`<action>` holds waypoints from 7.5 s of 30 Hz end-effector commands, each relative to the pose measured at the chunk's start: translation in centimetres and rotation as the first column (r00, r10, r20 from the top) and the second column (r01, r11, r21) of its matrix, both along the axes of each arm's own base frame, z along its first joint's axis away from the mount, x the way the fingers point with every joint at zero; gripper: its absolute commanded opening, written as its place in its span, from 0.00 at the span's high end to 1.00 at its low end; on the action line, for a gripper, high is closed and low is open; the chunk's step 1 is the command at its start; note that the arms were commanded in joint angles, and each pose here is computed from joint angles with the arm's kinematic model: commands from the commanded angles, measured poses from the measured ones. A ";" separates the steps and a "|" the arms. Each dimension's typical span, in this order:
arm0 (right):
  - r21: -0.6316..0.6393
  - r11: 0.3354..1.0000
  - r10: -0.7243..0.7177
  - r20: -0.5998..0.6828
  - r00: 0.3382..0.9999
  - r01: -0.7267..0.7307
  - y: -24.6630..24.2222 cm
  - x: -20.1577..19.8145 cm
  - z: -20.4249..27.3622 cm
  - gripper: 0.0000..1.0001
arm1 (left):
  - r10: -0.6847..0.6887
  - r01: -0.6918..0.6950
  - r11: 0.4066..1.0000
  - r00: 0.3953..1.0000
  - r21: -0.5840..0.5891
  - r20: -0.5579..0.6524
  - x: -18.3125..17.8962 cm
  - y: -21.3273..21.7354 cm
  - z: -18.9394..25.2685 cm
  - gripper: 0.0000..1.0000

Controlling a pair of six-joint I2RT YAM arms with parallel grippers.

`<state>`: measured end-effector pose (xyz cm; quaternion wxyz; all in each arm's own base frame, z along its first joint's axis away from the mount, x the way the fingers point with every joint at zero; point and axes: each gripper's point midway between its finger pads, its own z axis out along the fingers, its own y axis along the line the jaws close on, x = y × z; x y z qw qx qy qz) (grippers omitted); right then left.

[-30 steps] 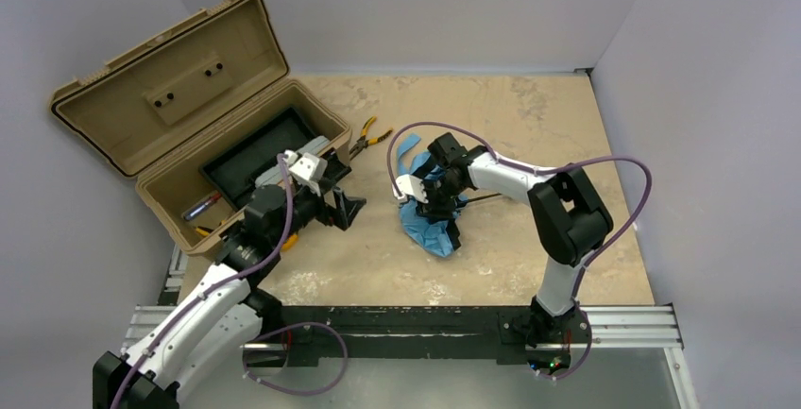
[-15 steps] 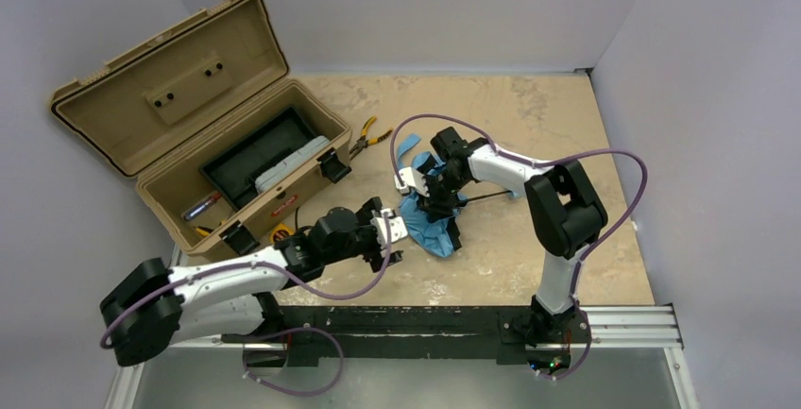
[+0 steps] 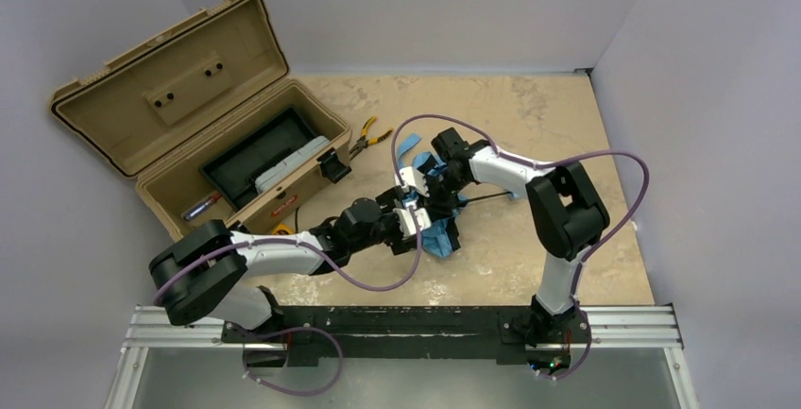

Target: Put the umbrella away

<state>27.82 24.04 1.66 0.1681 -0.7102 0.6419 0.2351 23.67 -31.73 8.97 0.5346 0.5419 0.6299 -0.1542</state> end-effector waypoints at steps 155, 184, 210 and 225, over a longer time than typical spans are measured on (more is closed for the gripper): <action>-0.059 0.989 0.144 0.473 0.869 -0.132 -3.6 -2.3 2.7 0.86 | 0.248 0.037 0.961 0.327 0.275 -0.912 -0.3 2.6 -12.7 0.80; -0.071 0.986 0.166 0.590 0.790 -0.154 -1.5 2.4 1.1 0.22 | 0.160 0.098 0.980 0.136 0.174 -0.978 -1.0 0.9 -11.6 0.76; -0.097 0.978 0.201 0.170 0.965 -0.187 -3.8 -5.2 -2.3 0.81 | -0.033 -0.290 0.936 0.492 -0.199 -0.870 10.3 -1.4 9.1 0.38; -0.053 0.996 0.062 -0.075 0.995 -0.066 -4.4 -5.8 -2.2 0.82 | 0.225 -0.410 0.783 0.888 -0.468 -0.401 4.2 10.4 11.4 0.18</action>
